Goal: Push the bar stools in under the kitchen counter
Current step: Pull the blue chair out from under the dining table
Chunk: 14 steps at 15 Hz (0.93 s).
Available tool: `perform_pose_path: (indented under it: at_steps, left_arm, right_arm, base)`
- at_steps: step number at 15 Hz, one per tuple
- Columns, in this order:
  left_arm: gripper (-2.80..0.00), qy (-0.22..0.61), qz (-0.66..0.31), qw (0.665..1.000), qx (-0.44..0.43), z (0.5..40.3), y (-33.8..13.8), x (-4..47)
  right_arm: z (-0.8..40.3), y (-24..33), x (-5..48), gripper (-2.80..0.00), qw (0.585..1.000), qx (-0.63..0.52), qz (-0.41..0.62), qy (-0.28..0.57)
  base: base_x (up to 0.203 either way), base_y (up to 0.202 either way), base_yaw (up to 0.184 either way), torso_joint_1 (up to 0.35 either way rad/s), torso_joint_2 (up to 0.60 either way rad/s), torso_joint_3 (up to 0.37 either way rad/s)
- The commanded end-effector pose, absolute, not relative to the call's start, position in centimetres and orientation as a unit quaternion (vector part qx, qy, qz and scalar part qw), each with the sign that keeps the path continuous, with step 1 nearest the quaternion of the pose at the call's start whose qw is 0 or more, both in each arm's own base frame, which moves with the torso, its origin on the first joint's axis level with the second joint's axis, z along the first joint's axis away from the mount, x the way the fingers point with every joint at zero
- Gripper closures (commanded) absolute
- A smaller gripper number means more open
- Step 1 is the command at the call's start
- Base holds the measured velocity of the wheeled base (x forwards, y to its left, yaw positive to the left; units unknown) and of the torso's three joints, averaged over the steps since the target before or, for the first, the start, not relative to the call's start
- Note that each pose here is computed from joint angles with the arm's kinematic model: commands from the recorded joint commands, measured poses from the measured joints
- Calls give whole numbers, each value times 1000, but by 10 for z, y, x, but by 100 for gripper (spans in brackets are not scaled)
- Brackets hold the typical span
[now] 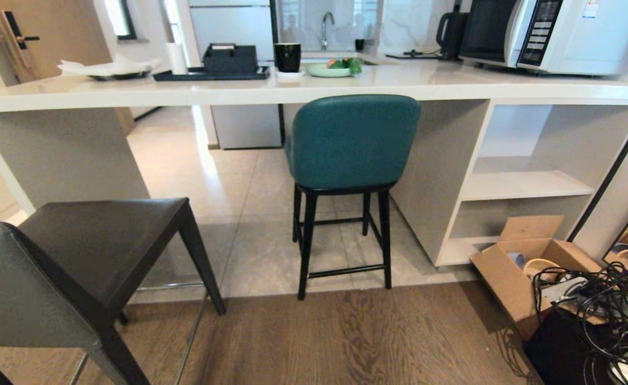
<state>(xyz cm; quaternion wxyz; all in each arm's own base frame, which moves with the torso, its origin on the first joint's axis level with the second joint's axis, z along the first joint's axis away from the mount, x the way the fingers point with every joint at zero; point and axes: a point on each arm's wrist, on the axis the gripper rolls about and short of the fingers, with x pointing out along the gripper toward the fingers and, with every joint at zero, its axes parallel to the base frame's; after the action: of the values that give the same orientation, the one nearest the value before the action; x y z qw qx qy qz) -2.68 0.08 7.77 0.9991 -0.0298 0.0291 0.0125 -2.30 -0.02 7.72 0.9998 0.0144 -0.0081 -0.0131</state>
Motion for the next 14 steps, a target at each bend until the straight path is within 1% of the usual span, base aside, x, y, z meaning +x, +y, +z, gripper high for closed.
perform_pose_path:
  at_steps: [1,3,12,14]
  left_arm:
    - [0,30,12,999,-30,78,1,-27]
    - [0,30,12,999,-31,78,1,-27]
    - [0,30,12,999,-32,78,1,-27]
    - [0,30,12,999,-32,78,1,-27]
  right_arm:
    - [77,0,-23,0,1000,15,-13,-8]
    - [77,0,-23,0,1000,15,-13,-8]
    - [77,0,-23,0,1000,15,-13,-8]
    - [77,0,-23,0,1000,15,-13,-8]
  base:
    - [0,-187,-2,8,2,2]
    - [0,-131,2,6,3,7]
    - [0,0,0,0,0,0]
    - [122,0,2,-6,2,5]
